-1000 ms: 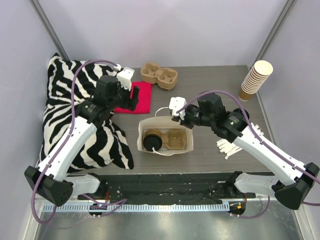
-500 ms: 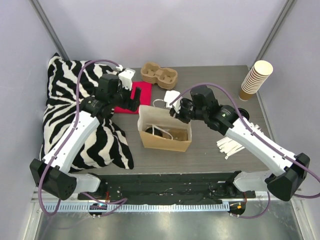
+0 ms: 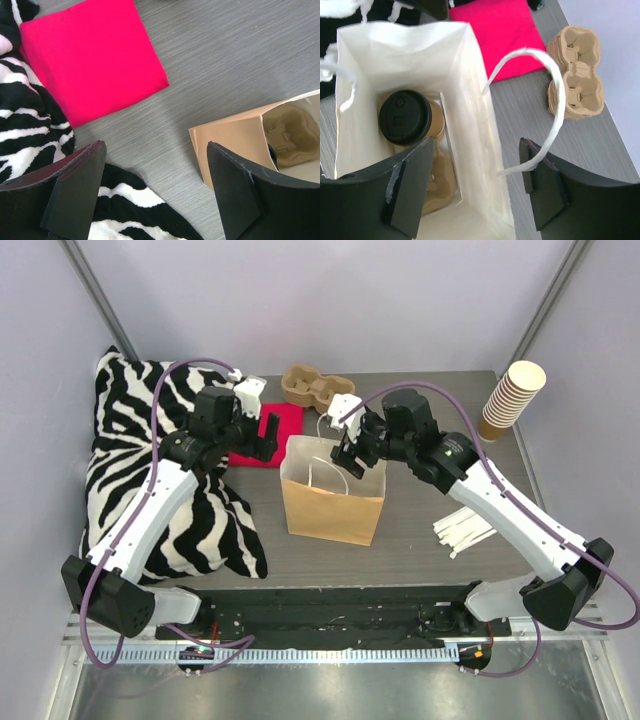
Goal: Pack the takeout coffee
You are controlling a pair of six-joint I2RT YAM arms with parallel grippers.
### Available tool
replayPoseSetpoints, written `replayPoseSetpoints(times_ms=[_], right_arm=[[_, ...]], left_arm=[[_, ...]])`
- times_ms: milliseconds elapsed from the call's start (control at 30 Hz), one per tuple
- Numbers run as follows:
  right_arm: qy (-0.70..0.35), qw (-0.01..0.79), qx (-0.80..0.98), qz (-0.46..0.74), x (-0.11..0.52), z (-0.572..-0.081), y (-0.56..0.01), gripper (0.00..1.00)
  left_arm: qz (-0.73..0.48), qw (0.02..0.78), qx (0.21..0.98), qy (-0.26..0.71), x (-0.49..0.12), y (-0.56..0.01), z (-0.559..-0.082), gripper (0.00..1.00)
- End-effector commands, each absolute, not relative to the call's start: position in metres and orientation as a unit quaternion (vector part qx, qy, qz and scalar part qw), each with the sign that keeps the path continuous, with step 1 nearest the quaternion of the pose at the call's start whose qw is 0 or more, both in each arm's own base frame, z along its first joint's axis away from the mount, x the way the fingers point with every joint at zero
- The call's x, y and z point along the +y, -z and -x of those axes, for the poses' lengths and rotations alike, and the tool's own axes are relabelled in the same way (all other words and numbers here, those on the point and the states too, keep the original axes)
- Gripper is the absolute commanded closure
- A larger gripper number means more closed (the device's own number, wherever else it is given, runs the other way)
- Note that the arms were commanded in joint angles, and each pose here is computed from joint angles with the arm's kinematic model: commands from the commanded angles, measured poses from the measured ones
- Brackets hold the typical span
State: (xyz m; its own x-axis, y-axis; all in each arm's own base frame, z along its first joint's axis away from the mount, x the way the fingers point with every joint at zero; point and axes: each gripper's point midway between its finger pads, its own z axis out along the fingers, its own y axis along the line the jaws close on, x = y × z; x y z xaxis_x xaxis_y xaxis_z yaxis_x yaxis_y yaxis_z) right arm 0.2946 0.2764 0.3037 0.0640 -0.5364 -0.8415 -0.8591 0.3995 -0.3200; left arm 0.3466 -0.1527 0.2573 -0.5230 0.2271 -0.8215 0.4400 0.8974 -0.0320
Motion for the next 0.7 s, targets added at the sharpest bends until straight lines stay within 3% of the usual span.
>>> replayPoseSetpoints(times_ms=[0, 133, 400, 533, 667], right_arm=[[-0.167, 0.526, 0.672, 0.494, 0.275, -0.299, -0.335, 0.2], [-0.164, 0.529, 0.677, 0.484, 0.266, -0.295, -0.349, 0.15], [-0.137, 0.56, 0.705, 0.413, 0.23, -0.289, -0.397, 0.14], [-0.057, 0.559, 0.769, 0.305, 0.167, -0.31, -0.395, 0.14], [-0.021, 0.522, 0.826, 0.212, 0.104, -0.301, -0.375, 0.15]], left_arm=[[-0.176, 0.471, 0.854, 0.131, -0.152, -0.279, -0.351, 0.12], [-0.172, 0.473, 0.854, 0.133, -0.15, -0.279, -0.353, 0.09], [-0.153, 0.49, 0.848, 0.133, -0.143, -0.285, -0.361, 0.07], [-0.132, 0.499, 0.847, 0.129, -0.135, -0.29, -0.365, 0.06], [-0.131, 0.51, 0.84, 0.133, -0.132, -0.295, -0.358, 0.06]])
